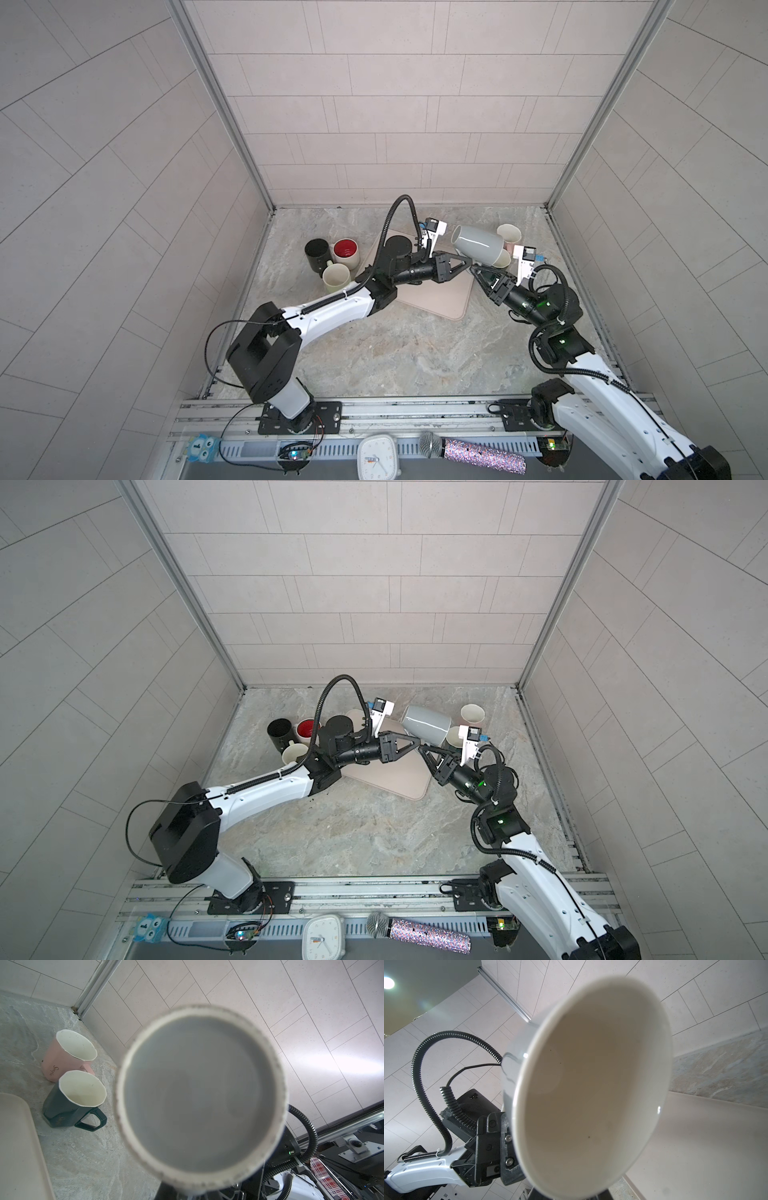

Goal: Turn the mug right side up
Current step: 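Grasp the grey mug's rim with the right gripper beside the left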

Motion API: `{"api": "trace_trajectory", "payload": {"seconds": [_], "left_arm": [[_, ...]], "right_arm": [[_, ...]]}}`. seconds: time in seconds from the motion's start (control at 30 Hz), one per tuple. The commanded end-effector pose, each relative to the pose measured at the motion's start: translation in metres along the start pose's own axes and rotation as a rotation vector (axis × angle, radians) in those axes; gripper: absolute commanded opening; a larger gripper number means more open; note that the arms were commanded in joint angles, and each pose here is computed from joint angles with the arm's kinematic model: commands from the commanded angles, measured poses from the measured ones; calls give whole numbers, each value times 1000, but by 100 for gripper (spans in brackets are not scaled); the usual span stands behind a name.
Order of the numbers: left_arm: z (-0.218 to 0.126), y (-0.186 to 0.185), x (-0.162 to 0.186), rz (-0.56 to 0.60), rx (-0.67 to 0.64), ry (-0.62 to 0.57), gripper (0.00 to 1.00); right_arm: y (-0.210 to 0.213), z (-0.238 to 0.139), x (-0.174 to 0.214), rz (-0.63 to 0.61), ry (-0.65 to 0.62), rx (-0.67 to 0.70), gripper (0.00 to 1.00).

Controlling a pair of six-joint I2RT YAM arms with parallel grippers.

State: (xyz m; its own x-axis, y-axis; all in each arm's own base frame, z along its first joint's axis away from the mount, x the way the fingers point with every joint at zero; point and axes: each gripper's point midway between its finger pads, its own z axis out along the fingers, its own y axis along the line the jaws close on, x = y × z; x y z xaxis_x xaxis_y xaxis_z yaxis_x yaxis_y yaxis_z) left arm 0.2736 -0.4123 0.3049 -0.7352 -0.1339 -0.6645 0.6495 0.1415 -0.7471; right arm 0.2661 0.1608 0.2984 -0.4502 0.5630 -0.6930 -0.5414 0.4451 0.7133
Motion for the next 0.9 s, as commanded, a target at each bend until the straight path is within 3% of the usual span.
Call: {"api": "trace_trajectory", "payload": {"seconds": [0.0,0.17,0.27,0.33,0.67,0.77,0.87], "left_arm": [[7,6,14,17,10,48,0],[9,9,15,13,8,54,0],[9,10,15,13,7,55,0],[10,11,14,13,5,56,0],[8,13,11,9,-15,46,1],[7,12,9,9,-20,38,17],[6,9,5,15,-15,27,49]], "right_arm": [[53,-8,-34,-89,-125,-187,26],[53,-5,-33,-77,-117,-202,24],[54,-4,-33,-76,-111,-208,7],[54,-3,-32,-78,-102,-208,1],[52,-3,-34,-69,-102,-187,0],[55,-4,-36,-76,-111,-186,0],[50,-4,-36,-62,-115,-164,0]]}}
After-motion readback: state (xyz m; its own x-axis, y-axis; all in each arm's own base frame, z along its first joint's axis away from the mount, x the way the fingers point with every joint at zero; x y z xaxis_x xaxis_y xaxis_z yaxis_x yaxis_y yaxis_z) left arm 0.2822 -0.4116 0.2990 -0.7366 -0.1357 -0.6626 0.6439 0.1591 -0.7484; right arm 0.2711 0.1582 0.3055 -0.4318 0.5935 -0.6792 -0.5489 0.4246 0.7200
